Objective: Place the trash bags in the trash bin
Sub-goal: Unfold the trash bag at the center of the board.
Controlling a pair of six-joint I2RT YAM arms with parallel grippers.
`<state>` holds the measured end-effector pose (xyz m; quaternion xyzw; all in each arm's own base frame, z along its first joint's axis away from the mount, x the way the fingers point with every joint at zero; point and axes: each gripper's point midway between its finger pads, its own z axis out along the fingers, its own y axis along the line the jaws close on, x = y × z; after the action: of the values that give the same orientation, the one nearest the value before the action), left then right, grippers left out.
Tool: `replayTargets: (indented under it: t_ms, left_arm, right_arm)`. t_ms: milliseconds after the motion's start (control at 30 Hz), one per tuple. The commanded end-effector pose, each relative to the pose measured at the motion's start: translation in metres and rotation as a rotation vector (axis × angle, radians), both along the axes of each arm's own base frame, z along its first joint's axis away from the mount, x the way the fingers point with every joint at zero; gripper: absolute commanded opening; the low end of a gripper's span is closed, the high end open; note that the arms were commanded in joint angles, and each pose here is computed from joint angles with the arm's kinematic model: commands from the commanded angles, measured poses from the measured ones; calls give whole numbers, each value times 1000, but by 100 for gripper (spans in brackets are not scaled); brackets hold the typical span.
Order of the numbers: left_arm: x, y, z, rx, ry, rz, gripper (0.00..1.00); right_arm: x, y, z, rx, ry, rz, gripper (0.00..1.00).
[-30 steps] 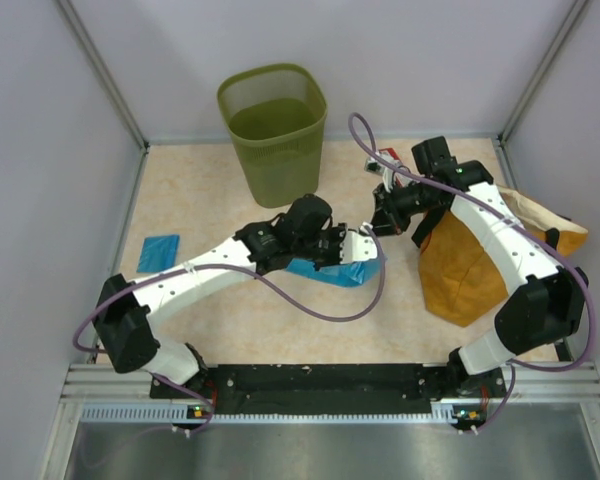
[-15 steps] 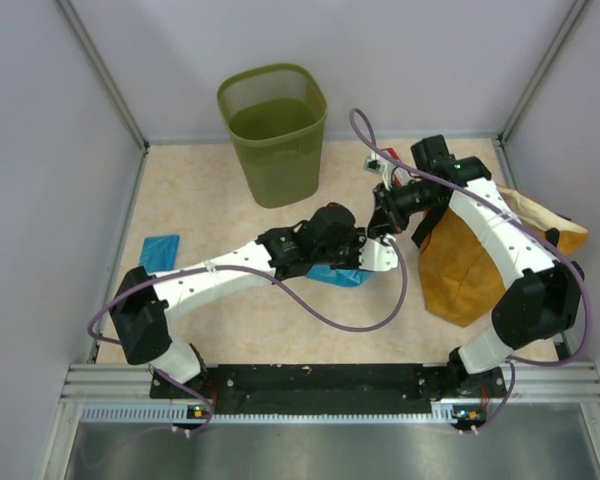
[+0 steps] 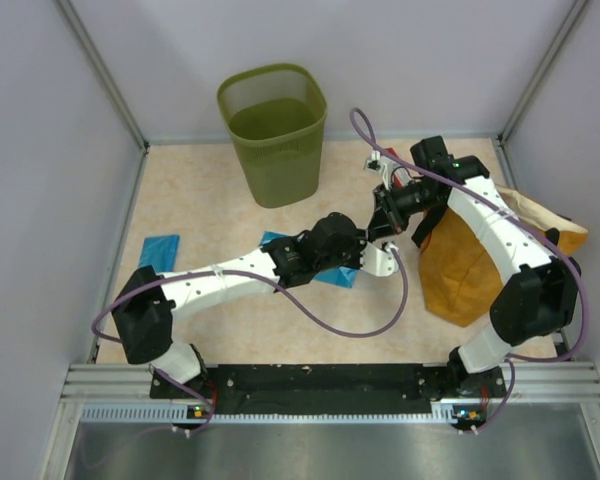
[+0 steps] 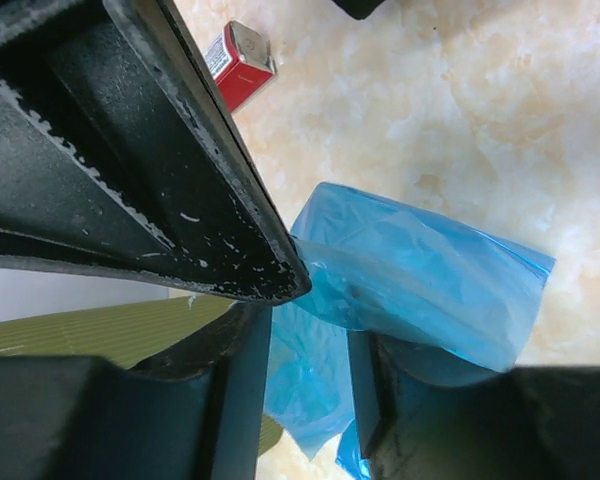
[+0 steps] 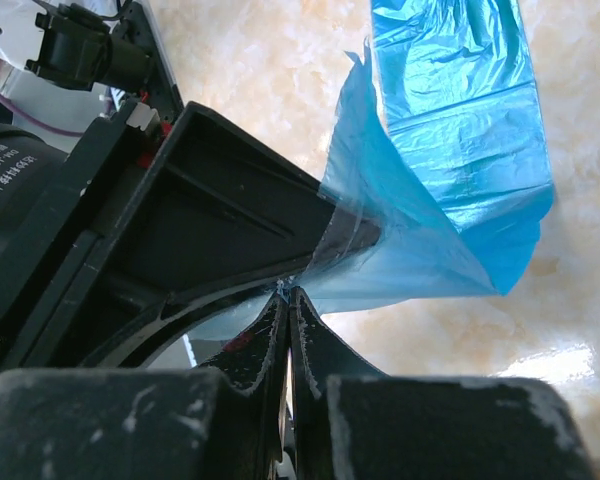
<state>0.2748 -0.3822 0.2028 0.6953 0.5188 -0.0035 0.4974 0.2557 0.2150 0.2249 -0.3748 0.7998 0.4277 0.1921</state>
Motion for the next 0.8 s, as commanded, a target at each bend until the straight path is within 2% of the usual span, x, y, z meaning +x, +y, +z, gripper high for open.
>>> replayTargets:
  t_ms: [0,167,233,767]
  left_arm:
    - [11,-12,8,-40,-66,8,37]
    - [14,-21,7,-42,-58,2,15]
    - [12,-23,7,-41,-48,-4,1]
    - [-26,19,14,10,80,-41,0]
  right_arm:
    - [5,5,18,48,-50,23,0]
    - [4,4,18,50,-45,23,0]
    - [4,2,18,49,-48,19,0]
    - [16,-16,9,-16,-85,-39,0]
